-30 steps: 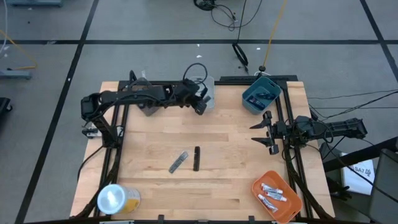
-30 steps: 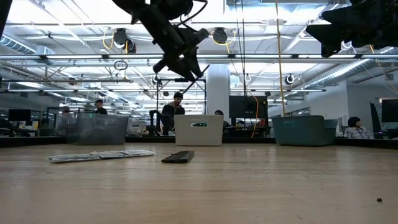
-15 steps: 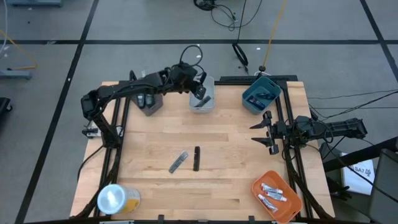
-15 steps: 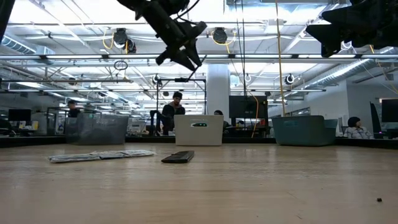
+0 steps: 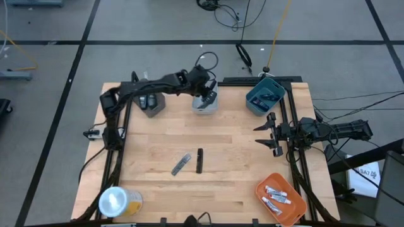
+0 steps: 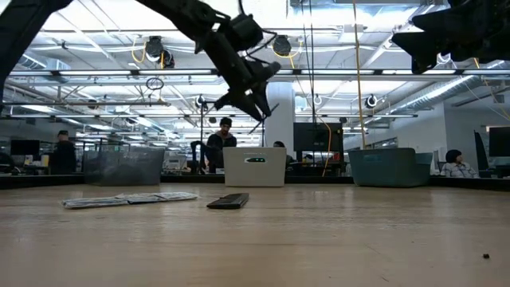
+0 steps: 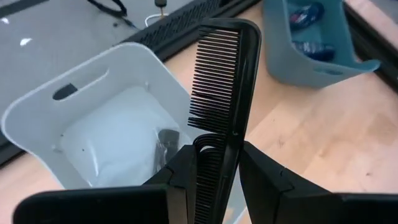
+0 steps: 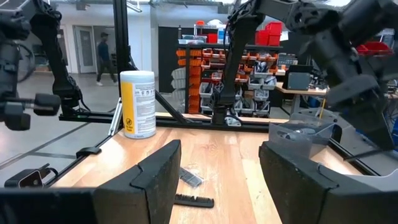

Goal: Pick & Place Travel size toiletries
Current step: Put the black comb into the gray bin

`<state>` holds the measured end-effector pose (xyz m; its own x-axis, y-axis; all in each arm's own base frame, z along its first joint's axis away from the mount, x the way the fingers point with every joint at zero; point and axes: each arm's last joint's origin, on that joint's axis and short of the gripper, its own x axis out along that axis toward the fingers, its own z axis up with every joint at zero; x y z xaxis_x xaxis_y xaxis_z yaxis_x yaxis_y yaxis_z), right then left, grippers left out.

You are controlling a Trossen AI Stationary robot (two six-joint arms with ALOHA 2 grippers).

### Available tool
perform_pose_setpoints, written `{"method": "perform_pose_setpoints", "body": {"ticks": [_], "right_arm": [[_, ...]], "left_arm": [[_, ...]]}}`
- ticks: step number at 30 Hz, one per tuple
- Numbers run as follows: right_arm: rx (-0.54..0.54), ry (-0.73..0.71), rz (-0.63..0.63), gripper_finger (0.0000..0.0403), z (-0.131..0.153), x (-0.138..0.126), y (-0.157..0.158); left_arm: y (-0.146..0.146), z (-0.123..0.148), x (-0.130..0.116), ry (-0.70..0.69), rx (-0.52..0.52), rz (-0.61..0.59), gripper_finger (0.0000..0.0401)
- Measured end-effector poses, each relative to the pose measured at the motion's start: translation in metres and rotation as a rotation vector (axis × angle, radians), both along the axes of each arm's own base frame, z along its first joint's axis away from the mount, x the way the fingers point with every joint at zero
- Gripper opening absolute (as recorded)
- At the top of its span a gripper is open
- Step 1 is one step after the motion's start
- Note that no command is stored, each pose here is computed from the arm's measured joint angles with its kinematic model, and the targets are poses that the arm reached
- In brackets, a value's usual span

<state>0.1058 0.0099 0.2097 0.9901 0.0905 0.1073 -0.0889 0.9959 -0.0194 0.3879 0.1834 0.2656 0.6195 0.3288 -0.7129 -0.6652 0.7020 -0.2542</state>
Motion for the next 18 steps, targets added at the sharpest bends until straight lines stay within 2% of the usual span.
{"method": "perform_pose_setpoints", "body": {"ticks": [6,18], "right_arm": [[-0.002,0.004,0.000,0.0210,0.000,0.000,0.000],[-0.004,0.002,0.002,0.0210,0.000,0.000,0.000]], "left_arm": [[0.006,-0.022,0.000,0.089,-0.041,0.035,0.0088],[0.013,-0.037,-0.002,0.156,-0.058,0.077,0.0088]]}}
